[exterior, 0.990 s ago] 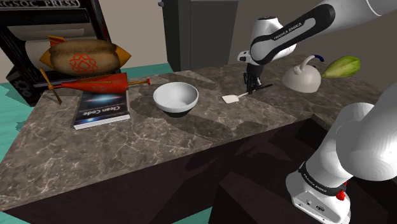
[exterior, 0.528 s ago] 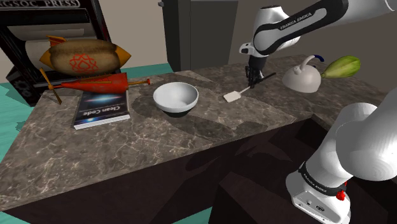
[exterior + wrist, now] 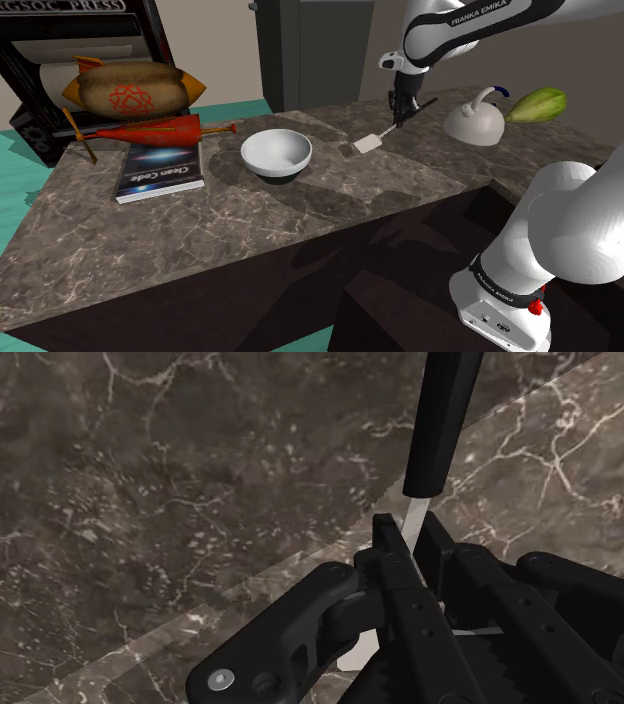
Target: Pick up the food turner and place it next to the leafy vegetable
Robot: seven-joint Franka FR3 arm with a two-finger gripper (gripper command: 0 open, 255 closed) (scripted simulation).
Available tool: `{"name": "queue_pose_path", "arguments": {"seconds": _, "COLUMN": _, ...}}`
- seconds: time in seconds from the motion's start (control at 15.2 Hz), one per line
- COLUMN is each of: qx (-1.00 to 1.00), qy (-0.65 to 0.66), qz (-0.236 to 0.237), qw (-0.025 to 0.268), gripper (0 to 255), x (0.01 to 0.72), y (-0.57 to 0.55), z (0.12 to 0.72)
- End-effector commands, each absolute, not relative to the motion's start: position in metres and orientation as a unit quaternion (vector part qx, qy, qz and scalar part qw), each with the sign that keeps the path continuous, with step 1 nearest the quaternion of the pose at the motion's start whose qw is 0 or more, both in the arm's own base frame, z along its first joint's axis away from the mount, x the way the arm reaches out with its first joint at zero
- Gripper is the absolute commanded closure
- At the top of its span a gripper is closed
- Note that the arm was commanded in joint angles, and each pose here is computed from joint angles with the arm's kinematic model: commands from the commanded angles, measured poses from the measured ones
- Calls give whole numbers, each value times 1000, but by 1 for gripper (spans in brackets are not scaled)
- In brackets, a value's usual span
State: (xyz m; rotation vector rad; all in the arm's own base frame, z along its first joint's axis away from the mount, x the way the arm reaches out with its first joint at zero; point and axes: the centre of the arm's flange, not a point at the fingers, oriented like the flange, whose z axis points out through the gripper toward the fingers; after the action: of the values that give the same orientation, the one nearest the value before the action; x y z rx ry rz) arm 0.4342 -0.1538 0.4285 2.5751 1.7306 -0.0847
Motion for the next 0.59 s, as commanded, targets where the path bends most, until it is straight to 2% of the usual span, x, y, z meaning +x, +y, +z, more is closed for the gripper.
{"name": "queue_pose_path", "arguments": {"seconds": 0.0, "qx": 830, "qy": 557, "qz": -27, "qw": 19, "gripper": 255, "x": 434, "y": -154, "z": 439}}
{"name": "queue_pose_path", "arguments": {"seconds": 0.53, "qx": 830, "qy": 557, "qz": -27, "qw": 19, "gripper": 255, "x": 434, "y": -154, "z": 481}}
